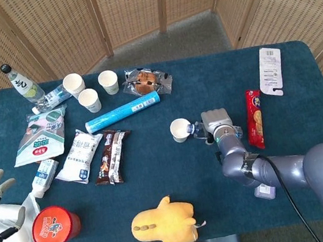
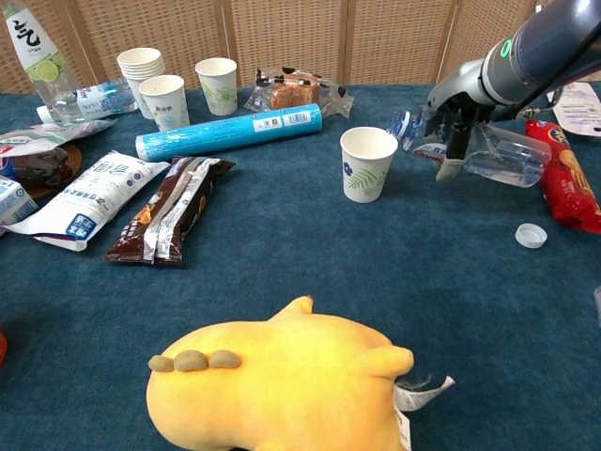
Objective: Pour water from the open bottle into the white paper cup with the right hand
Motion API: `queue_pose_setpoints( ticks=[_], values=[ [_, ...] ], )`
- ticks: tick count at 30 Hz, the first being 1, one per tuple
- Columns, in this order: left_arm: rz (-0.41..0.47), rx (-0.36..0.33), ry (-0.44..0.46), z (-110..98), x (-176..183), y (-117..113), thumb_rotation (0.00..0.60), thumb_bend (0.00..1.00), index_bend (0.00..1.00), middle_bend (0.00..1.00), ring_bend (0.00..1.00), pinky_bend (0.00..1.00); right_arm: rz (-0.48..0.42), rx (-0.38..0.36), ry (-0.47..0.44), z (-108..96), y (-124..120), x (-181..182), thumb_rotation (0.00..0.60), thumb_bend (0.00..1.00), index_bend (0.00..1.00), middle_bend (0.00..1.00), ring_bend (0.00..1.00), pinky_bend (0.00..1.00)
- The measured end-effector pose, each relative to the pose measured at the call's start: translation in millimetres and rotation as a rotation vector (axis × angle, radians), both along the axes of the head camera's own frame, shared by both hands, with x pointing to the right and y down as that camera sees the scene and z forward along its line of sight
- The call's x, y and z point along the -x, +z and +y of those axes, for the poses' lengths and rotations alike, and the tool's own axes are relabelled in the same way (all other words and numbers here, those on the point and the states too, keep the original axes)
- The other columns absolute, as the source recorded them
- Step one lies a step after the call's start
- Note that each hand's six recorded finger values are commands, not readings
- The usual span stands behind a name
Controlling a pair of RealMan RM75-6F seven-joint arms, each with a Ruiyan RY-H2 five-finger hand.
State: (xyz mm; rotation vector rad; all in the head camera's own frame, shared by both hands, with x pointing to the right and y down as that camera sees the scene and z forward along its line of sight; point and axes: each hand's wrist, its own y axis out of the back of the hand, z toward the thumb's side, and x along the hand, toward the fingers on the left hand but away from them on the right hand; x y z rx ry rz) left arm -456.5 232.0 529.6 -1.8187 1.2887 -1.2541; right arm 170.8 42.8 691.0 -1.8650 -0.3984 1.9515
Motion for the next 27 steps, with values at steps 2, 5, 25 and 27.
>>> queue_pose_setpoints(
  ticks=[2,5,25,27],
  values=[
    [0.0,0.001,-0.001,0.1,0.3,0.7,0.352,0.46,0.16,0.06,0.0,0.0,0.022,-0.005,-0.018,-1.6,-2.7,1.3,0.6,0.31,0.55,0.72,0.54,0.53],
    [0.002,0.002,0.0,-0.2,0.4,1.8,0.352,0.47,0.16,0.06,0.0,0.0,0.05,-0.018,-0.039,-6.0,-8.1,4.6,0.6,0.31,0.55,0.72,0.54,0.53],
    [0.008,0.018,-0.001,-0.1,3.3,9.8,0.35,0.47,0.16,0.06,0.0,0.0,0.186,-0.041,-0.098,-19.7,-16.8,21.3,0.6,0.3,0.55,0.72,0.54,0.53],
    [0.009,0.02,-0.003,0.1,4.3,10.8,0.349,0.47,0.16,0.06,0.0,0.0,0.194,-0.041,-0.101,-19.8,-16.7,24.0,0.6,0.3,0.55,0.72,0.54,0.53]
  ],
)
